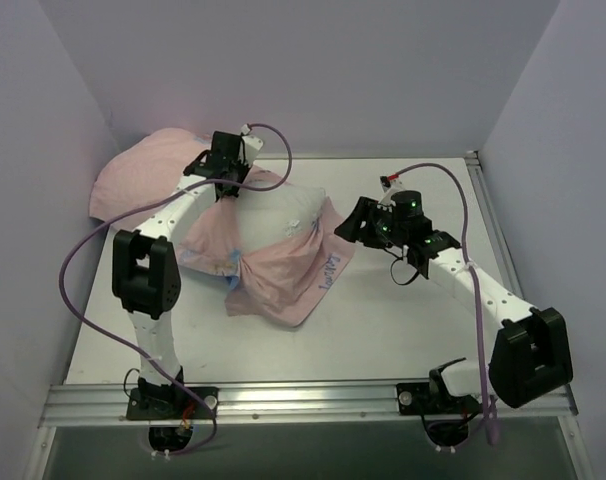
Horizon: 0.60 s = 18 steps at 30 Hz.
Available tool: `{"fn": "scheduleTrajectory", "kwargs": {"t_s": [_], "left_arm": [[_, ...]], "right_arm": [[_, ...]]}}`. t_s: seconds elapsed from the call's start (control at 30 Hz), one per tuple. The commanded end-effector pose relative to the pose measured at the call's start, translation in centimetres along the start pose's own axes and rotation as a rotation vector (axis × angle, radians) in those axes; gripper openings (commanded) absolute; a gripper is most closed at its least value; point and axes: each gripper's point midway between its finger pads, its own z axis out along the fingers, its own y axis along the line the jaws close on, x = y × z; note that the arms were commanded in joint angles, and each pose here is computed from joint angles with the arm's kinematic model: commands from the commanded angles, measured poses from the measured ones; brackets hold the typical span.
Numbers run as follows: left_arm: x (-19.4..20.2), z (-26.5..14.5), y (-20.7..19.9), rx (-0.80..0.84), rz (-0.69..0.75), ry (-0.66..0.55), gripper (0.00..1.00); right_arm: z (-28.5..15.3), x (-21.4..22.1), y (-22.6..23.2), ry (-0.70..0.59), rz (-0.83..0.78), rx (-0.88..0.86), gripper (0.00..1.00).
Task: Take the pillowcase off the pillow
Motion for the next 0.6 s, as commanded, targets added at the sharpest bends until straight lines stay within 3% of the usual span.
{"fn": "scheduleTrajectory", "kwargs": {"t_s": [0.0,0.1,0.13,0.23,0.27,0.4,0.5,0.57], "left_arm": [[1.5,-1.1,-2.1,0.084,0.044,0.044,0.02],[1.1,-1.7,-2.0,0.090,0.065,0.035,0.24],[0.5,-2.5,-1.9,0.100,0.065,0.017,0.49],[-2.3,-5.6,-2.4,0.158,0.061,-0.066,0.90],[-3.4,-6.7,-2.6,0.170,0.067,-0.097,0.94],[-8.3,-13.8,-4.8,0.223,0.154,-0.260,0.94],[-10.3,-17.8,-10.4,0.313,0.302,-0.337,0.94],[-9.6,-18.6,-15.9,0.379,0.412,-0.308,0.94]], "right_arm": [[1.6,-4.9,0.9,-0.087,-0.041,-0.031,0.62],[4.7,-5.5,0.8,-0.039,-0.012,-0.058,0.70],[5.3,-6.2,1.3,-0.040,-0.005,-0.078,0.70],[7.9,-6.3,-0.2,-0.023,0.033,-0.064,0.70],[8.8,-6.4,-0.8,-0.012,0.050,-0.056,0.68],[8.3,-7.3,-2.6,-0.040,0.109,-0.046,0.68],[6.9,-7.3,-4.7,-0.046,0.117,-0.003,0.69],[6.4,-6.7,-6.1,-0.024,0.127,0.035,0.68]]}}
